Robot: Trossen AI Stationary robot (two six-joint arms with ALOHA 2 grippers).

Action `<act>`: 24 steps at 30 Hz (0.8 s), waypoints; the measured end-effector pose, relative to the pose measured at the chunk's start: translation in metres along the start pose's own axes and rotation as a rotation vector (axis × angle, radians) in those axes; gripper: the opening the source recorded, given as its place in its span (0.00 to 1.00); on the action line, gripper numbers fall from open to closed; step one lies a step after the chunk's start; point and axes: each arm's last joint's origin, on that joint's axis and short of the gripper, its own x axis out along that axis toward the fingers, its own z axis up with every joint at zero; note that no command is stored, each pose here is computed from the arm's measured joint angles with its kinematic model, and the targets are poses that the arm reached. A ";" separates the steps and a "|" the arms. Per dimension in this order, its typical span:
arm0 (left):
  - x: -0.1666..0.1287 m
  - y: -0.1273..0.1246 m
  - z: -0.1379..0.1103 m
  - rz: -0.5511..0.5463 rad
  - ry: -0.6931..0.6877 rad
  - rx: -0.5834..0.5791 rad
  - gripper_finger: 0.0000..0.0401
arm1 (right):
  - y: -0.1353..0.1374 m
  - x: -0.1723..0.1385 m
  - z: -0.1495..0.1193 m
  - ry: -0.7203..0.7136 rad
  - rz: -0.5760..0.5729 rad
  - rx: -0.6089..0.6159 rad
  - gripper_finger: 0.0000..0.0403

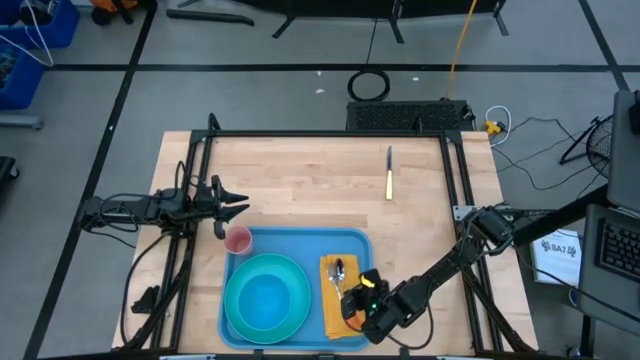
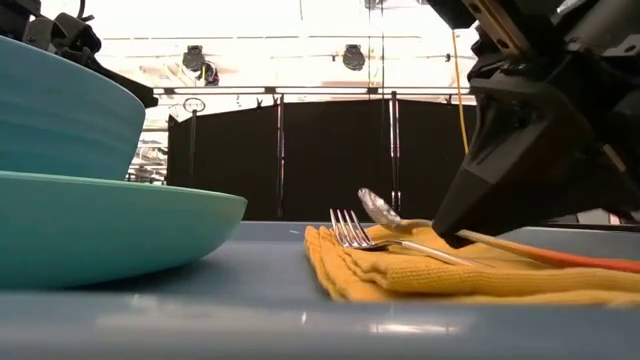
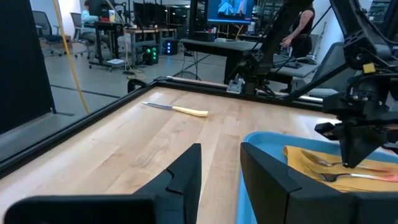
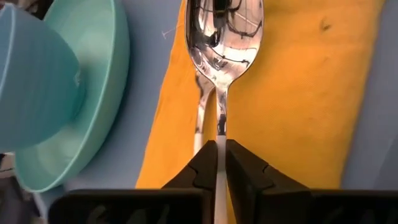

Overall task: Set up tray
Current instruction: Put the orange spoon on the yellow napkin to the right of the orange fork

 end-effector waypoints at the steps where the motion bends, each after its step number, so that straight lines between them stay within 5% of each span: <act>1: 0.000 0.000 0.000 0.000 0.000 0.000 0.29 | -0.001 0.001 -0.001 0.004 0.014 0.004 0.06; 12: 0.000 0.000 0.000 0.000 0.000 0.000 0.29 | -0.007 0.004 -0.001 -0.036 0.079 -0.016 0.18; 24: 0.000 0.000 0.000 0.000 0.000 0.000 0.29 | -0.010 0.009 0.006 -0.060 0.038 -0.084 0.06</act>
